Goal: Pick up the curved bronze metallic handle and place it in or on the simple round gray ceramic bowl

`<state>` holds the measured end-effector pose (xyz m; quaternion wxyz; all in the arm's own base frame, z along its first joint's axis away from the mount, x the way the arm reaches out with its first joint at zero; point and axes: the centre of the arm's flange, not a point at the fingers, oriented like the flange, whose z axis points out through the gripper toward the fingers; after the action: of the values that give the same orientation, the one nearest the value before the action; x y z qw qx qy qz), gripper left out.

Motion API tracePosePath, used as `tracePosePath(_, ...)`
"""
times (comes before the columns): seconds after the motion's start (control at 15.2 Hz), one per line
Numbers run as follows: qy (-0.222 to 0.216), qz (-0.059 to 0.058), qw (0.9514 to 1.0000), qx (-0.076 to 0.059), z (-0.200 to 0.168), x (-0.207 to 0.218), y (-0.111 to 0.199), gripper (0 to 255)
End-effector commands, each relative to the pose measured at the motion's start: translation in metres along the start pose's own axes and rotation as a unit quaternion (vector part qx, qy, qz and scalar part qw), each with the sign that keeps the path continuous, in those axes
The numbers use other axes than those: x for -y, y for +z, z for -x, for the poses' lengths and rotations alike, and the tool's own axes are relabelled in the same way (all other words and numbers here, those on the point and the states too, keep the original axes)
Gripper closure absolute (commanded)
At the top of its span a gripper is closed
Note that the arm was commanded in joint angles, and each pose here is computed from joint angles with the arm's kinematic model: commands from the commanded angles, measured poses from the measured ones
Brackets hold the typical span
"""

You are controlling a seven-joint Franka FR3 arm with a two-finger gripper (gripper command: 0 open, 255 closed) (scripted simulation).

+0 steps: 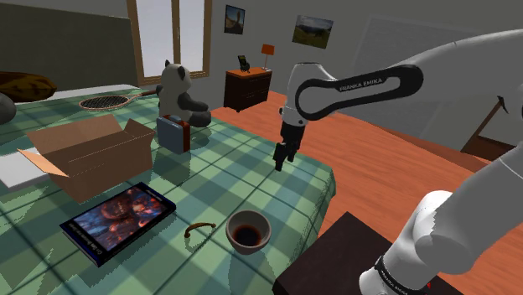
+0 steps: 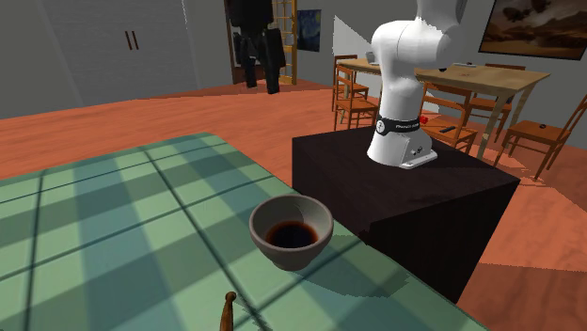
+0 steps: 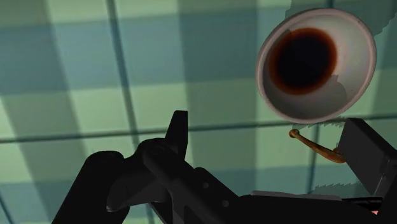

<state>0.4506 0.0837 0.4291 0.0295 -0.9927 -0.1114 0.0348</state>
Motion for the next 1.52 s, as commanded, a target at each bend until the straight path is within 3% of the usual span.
tracePosePath(0.0,-0.016,-0.002,0.9999,0.003,-0.018,0.008,0.017,0)
tracePosePath(0.73,-0.102,-0.011,0.9945,0.021,-0.115,0.072,0.108,0)
tracePosePath(1.45,-0.186,-0.021,0.9815,0.038,-0.196,0.154,0.201,0)
